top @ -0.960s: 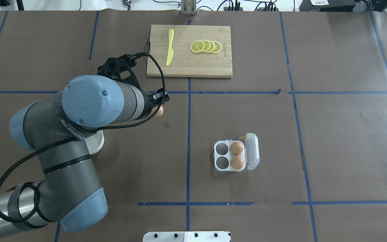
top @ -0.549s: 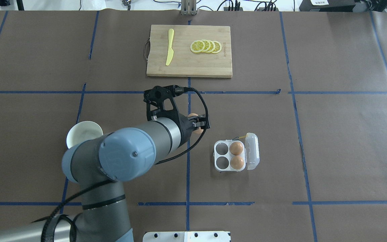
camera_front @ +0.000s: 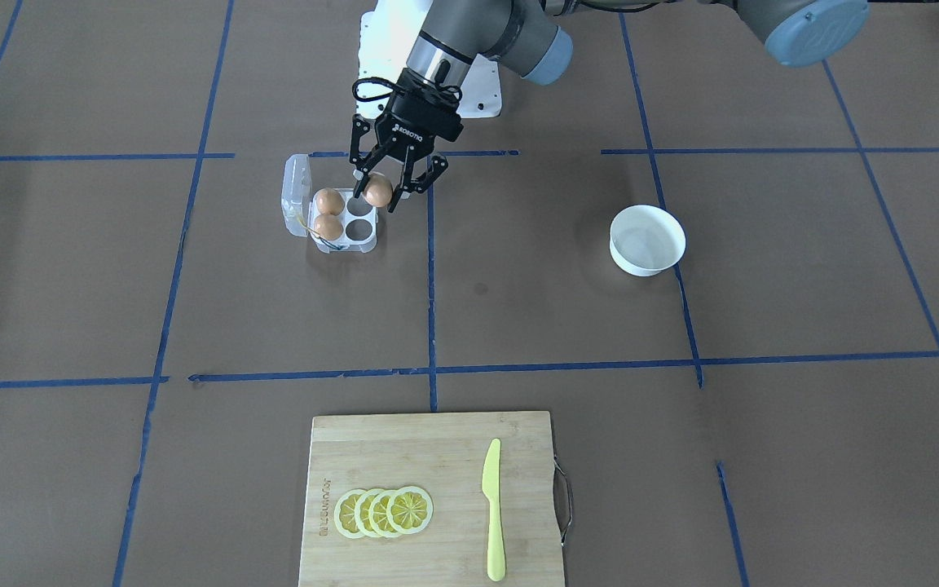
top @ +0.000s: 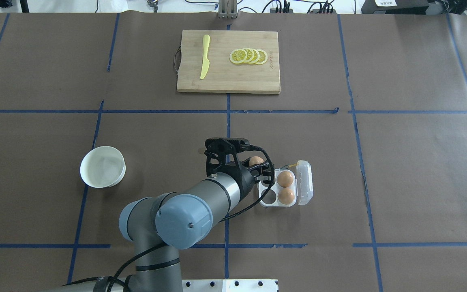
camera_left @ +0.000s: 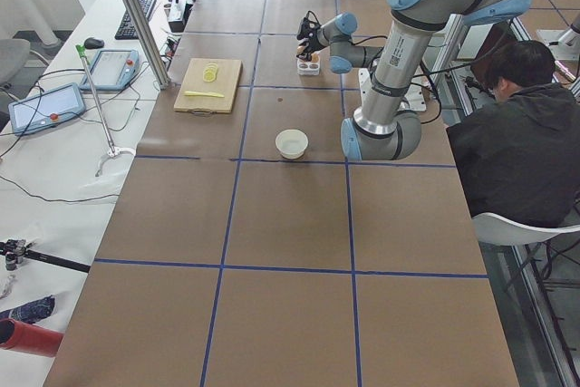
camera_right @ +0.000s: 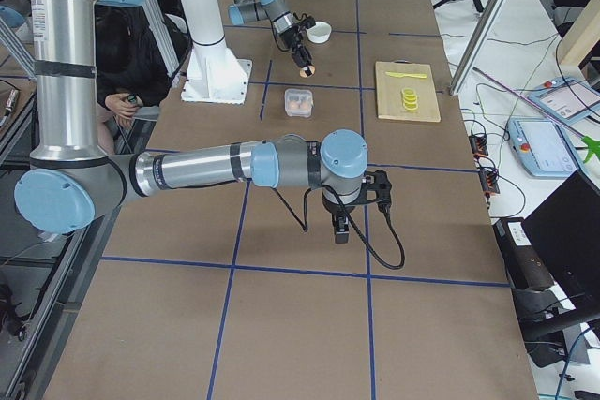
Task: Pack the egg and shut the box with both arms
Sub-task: 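Lower the egg into the empty carton cup and open the left gripper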
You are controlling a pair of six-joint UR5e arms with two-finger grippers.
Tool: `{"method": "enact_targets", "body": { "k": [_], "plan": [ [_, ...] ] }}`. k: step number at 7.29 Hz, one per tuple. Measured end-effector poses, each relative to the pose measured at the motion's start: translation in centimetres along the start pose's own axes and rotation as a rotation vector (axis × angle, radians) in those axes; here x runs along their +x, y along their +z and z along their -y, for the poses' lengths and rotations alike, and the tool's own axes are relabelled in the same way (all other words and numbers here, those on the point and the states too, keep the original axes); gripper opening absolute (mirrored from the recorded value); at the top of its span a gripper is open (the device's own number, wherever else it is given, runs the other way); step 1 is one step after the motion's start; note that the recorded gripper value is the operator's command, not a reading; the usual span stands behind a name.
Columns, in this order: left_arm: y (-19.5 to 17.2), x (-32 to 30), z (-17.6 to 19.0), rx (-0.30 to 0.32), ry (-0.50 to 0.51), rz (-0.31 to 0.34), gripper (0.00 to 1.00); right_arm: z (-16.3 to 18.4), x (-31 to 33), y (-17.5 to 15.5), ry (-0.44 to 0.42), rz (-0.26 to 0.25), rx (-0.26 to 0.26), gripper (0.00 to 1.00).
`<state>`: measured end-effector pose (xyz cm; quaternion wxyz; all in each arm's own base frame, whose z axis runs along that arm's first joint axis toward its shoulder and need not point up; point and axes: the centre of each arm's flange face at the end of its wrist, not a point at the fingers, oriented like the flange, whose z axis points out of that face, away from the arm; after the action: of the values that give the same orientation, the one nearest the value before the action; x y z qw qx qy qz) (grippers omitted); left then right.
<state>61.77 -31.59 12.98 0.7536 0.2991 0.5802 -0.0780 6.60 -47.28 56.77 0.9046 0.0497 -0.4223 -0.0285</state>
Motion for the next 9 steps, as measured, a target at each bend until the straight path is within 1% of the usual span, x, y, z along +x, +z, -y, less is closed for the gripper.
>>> {"method": "enact_targets", "body": {
  "k": [2, 3, 9],
  "plan": [
    [2.5, 1.4, -0.7, -0.003, 0.034, 0.0, 0.0, 0.1, -0.2, -0.2, -0.004, 0.0, 0.004, 1.0],
    [3.1, 1.6, -1.0, -0.006, 0.039, 0.003, 0.0, 0.1, -0.2, -0.2, -0.006, 0.0, 0.005, 1.0],
    [5.2, 0.8, -2.7, -0.017, 0.046, 0.013, 0.0, 0.1, -0.2, -0.1, -0.004, 0.0, 0.003, 1.0]
  ]
}}
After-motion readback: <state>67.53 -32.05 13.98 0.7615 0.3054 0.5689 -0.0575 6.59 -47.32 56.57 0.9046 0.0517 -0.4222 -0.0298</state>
